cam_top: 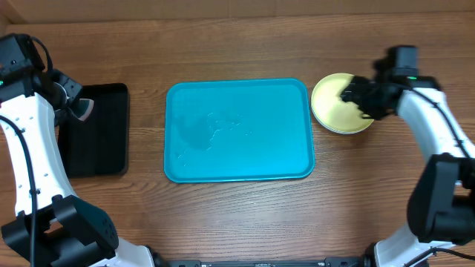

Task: Clean dirty plates on tray and stack at the side
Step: 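Lower the sponge into the black tray and release it with the left gripper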

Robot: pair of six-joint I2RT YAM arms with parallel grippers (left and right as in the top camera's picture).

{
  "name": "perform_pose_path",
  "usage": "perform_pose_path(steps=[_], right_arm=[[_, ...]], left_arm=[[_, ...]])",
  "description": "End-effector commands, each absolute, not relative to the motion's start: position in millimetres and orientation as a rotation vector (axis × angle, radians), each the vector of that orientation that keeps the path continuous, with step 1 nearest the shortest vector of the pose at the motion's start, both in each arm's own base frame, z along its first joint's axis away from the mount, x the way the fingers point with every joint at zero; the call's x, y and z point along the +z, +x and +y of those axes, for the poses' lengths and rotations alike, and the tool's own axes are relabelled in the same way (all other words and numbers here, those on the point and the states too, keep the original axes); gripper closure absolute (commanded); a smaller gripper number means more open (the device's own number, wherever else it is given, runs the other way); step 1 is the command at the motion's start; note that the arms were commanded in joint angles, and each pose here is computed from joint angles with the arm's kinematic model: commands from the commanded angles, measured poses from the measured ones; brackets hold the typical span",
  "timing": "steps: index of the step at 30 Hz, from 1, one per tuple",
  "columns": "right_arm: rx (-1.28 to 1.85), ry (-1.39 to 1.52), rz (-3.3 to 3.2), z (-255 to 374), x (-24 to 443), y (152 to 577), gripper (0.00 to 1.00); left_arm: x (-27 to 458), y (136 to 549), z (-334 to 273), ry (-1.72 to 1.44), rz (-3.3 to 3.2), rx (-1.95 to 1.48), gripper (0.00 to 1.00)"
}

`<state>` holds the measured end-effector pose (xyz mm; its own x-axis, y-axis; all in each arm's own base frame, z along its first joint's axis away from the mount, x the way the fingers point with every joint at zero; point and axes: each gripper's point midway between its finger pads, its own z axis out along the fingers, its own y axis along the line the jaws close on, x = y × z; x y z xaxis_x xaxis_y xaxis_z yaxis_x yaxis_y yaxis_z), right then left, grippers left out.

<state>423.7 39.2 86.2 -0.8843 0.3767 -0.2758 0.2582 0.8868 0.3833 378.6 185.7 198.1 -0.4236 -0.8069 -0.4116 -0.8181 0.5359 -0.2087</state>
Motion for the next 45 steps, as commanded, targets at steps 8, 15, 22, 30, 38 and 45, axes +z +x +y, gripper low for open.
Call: perform_pose_path(steps=[8, 15, 22, 30, 38, 45], right_arm=[[0.622, 0.053, 2.694, 167.3, 93.4, 415.2, 0.21], [0.647, -0.037, 2.691, 196.1, 95.9, 405.8, 0.21], [0.652, -0.025, 2.692, 197.5, 96.7, 405.7, 0.20], [0.668, -0.017, 2.643, 197.0, 119.6, 405.1, 0.12], [0.512, 0.028, 2.492, 161.1, 203.1, 381.9, 0.07], [0.215, 0.093, 2.405, 100.2, 267.1, 308.0, 0.07]], left_arm=[[112.8, 393.2, 199.2, -1.238, 2.437, 0.093, 0.96], [48.9, 394.4, 199.5, -1.286, 2.558, 0.099, 0.95], [54.7, 400.6, 199.4, -1.274, 2.544, 0.075, 0.65], [121.8, 402.4, 199.4, -1.244, 2.499, 0.067, 0.22], [194.0, 377.0, 185.2, -1.236, 2.462, 0.052, 0.00], [194.9, 373.6, 174.7, -1.252, 2.478, -0.015, 0.00]])
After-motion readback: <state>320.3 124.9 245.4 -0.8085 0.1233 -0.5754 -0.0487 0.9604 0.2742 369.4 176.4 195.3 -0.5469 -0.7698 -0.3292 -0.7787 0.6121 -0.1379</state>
